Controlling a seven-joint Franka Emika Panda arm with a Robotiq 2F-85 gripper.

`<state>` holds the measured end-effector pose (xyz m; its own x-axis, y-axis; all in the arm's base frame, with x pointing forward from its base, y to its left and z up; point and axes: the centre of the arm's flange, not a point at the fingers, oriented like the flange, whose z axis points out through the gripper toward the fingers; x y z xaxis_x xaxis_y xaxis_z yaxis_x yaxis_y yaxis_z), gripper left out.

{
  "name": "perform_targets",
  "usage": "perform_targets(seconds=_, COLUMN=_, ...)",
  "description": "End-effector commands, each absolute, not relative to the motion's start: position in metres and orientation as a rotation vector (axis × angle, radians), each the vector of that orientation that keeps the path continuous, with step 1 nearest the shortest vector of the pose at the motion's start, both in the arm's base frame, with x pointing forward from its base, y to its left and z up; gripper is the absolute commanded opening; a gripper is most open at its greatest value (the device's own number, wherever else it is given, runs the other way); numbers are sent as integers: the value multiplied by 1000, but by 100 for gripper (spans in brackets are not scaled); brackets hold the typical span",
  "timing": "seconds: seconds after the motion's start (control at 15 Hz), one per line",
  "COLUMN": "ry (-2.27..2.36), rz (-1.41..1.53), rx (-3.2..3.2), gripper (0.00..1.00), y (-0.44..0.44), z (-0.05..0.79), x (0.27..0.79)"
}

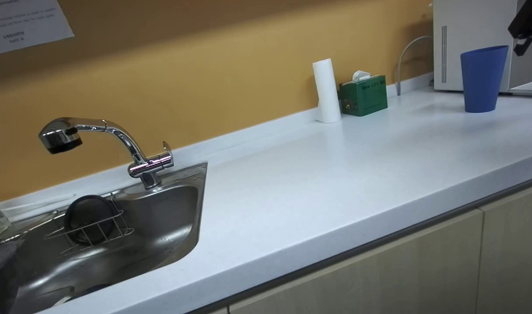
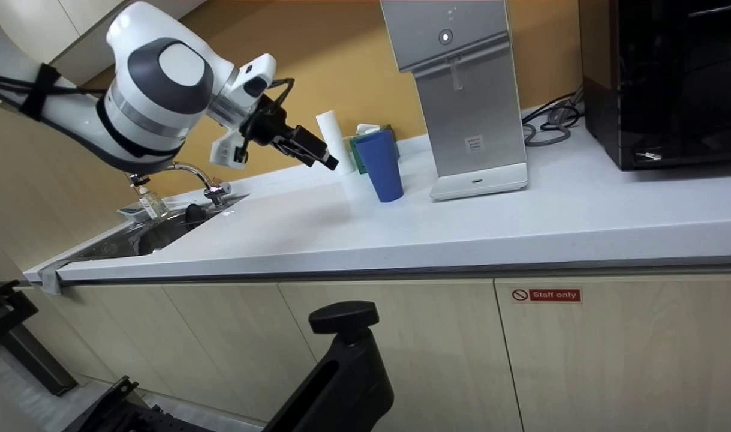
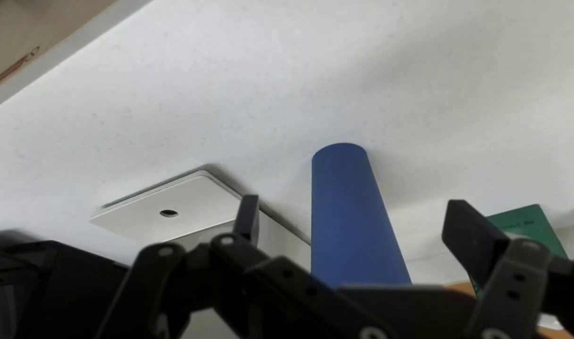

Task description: Pick up the blue cup and put it on the platform of the coffee maker

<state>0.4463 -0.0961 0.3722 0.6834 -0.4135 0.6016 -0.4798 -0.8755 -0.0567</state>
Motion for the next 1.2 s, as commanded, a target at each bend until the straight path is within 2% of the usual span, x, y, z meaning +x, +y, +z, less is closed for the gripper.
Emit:
perform_targets(seconds=0.0, ry=-766, rz=1079, rx=2697, gripper=100, y=-98, z=350, x=489)
perform_targets(seconds=0.13, ry=-674, rz=1091, rx=2684, gripper=100, y=-102, z=355, x=492)
perform_targets(seconds=0.2, ry=-682, rz=1041, rx=2726, gripper=100, y=-110, z=385, x=463)
perform_targets(seconds=1.13, ry=-391, rz=964, rx=2720, gripper=100, y=-106, z=356, x=503)
